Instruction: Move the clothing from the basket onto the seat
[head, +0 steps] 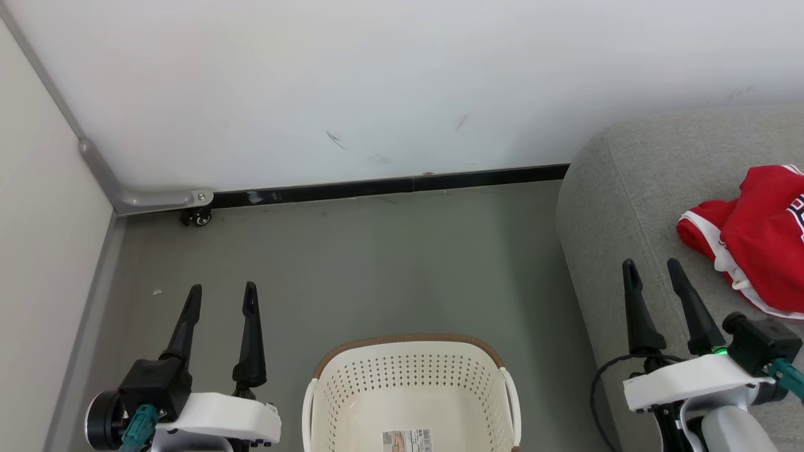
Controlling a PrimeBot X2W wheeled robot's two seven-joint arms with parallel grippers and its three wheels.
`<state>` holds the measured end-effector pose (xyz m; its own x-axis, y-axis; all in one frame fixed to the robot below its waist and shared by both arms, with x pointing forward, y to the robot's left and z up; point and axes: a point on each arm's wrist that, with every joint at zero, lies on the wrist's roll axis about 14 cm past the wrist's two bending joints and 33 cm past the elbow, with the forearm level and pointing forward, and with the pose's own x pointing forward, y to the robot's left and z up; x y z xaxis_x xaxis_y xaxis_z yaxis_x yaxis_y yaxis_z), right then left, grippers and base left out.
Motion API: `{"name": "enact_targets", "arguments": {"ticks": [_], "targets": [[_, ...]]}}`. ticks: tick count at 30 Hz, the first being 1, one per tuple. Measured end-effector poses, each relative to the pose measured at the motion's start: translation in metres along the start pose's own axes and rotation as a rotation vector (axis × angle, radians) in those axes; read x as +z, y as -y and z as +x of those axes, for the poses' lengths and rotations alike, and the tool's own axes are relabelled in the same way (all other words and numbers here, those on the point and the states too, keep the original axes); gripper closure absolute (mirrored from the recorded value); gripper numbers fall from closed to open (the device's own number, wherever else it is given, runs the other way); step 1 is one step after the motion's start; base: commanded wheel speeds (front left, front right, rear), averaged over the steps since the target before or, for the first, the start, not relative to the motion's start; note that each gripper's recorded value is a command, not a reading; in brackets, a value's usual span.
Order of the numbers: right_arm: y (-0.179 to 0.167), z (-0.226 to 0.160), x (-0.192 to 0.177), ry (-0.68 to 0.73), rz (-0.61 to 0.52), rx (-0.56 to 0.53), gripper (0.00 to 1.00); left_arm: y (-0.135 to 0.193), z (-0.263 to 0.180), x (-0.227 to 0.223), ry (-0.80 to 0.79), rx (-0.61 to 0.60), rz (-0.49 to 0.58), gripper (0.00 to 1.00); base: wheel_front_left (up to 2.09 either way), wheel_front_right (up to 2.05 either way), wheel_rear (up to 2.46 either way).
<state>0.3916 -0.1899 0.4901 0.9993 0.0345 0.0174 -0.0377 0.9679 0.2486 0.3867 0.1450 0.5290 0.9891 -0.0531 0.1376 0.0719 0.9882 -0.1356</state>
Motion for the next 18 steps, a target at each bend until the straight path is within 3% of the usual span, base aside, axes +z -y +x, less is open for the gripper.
{"name": "enact_targets", "arguments": {"ticks": [18], "targets": [[-0.014,-0.029,-0.012,-0.031,-0.056,0.022,0.00,0.002,-0.015,-0.015,-0.047,-0.007,0.013,0.00,0.00,0.00,0.00]]}}
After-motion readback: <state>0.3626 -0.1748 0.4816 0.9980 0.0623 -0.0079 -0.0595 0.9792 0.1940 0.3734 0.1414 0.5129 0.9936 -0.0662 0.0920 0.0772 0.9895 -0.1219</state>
